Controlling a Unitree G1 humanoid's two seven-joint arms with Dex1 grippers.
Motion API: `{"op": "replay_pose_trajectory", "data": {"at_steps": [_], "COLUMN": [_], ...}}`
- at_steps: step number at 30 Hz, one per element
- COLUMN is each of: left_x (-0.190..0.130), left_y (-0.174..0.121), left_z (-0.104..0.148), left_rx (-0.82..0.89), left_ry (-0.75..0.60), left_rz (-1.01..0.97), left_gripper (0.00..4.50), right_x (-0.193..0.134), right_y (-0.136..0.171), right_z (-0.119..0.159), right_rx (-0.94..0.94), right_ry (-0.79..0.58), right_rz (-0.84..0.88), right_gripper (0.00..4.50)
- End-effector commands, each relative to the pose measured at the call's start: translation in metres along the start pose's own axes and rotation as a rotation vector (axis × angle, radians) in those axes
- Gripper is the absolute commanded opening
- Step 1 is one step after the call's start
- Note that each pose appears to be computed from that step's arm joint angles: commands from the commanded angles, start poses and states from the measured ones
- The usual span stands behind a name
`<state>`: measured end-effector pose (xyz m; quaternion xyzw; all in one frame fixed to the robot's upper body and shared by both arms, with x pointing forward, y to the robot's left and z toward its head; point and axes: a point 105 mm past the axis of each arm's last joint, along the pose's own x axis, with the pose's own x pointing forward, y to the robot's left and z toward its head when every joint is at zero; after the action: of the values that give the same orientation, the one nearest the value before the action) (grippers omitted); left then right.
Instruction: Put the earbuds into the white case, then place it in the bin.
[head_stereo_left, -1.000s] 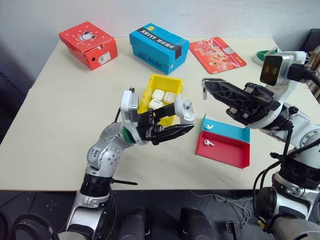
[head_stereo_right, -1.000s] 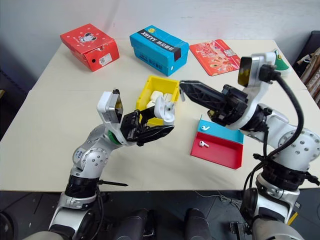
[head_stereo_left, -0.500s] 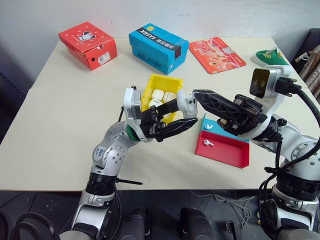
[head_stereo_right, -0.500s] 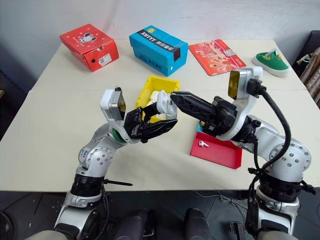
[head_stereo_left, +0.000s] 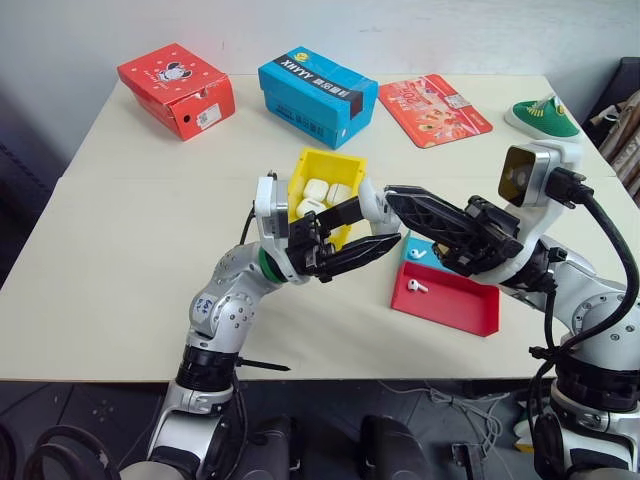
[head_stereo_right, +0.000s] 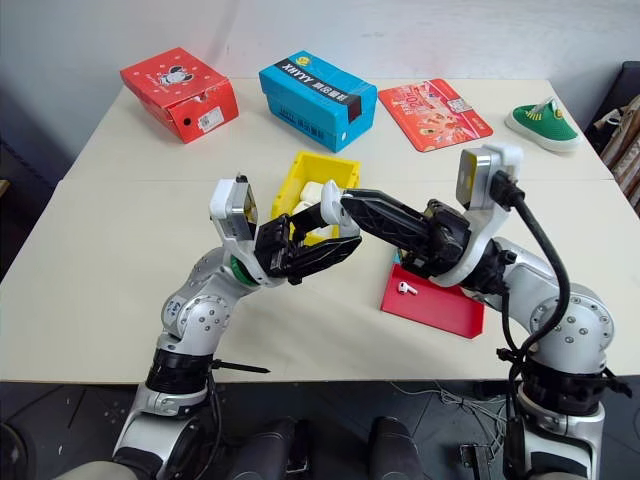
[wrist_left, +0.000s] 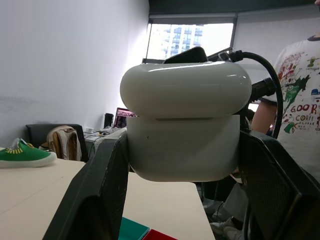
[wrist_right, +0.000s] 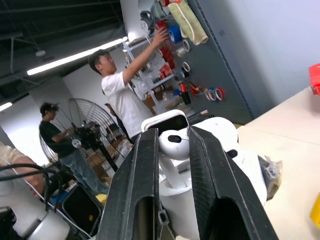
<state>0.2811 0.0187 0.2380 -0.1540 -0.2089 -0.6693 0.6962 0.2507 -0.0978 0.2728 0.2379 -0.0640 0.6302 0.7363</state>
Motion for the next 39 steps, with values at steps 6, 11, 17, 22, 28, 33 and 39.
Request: {"op": "replay_pose_trajectory", "data": {"at_steps": [6,11,17,22,28,33,39], "left_x": [0.011,0.01,-0.006,-0.029,-0.033,-0.029,-0.028], "left_y": [-0.005,-0.007,-0.006,0.009,0.018,0.016,0.014], "left_z": [0.022,0.022,0.017,-0.019,-0.037,-0.046,-0.047], "left_rx": [0.077,0.077,0.111,0.331,0.422,0.399,0.391], "left_ry": [-0.086,-0.088,-0.002,0.401,0.59,0.632,0.629], "left_rz": [-0.034,-0.044,-0.02,0.008,0.011,-0.001,-0.001], "left_gripper": [2.8,2.8,2.8,2.8,2.8,2.8,2.8], "right_x": [-0.001,-0.01,-0.04,-0.049,-0.025,-0.003,0.0], "right_y": [0.0,0.007,0.015,-0.001,-0.002,-0.009,-0.023], "right_z": [-0.02,-0.011,0.003,0.007,-0.015,-0.035,-0.043], "right_rx": [-0.034,-0.076,-0.057,-0.301,-0.469,-0.547,-0.633], "right_ry": [0.102,0.094,0.128,0.268,0.426,0.519,0.614], "right_rz": [-0.022,-0.027,-0.096,-0.193,-0.068,-0.021,-0.082], "right_gripper": [0.8,2.45,3.85,3.19,1.04,0.02,0.02]}}
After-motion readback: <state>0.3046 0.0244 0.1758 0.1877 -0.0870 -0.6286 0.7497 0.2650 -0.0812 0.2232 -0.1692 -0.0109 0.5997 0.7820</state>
